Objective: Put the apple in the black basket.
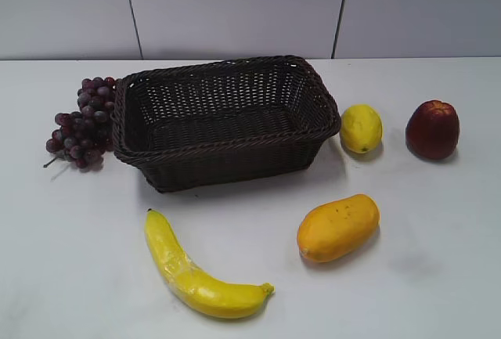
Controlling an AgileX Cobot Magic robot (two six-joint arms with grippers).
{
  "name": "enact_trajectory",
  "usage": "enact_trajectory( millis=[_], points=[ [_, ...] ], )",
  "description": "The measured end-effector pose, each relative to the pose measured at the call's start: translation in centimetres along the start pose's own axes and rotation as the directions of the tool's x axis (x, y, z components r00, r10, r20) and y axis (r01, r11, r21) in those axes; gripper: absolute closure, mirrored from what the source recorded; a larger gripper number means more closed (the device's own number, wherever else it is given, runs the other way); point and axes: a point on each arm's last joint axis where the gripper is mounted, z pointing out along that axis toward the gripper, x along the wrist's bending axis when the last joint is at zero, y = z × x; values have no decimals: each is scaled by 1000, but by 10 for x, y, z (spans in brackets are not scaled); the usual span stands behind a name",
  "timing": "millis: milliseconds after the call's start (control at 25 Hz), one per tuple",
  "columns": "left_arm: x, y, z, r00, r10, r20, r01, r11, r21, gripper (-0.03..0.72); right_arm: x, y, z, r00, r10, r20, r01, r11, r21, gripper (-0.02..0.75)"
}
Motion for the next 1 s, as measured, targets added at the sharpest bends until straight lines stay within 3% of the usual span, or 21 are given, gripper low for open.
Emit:
enact_trajectory(
  millis=[640,840,1000],
  points=[
    [0,0,0,1000,-1,1,1,1000,-1,364,0,1,-1,1000,0,0,0,1000,-11,229],
    [0,0,0,1000,-1,2,1,1000,-2,381,0,21,-4,1000,28,2,-27,995,-93,229],
    [0,0,0,1000,-1,2,1,1000,-2,393,-2,42,12,997,76,1,-76,995,-57,229]
  ],
)
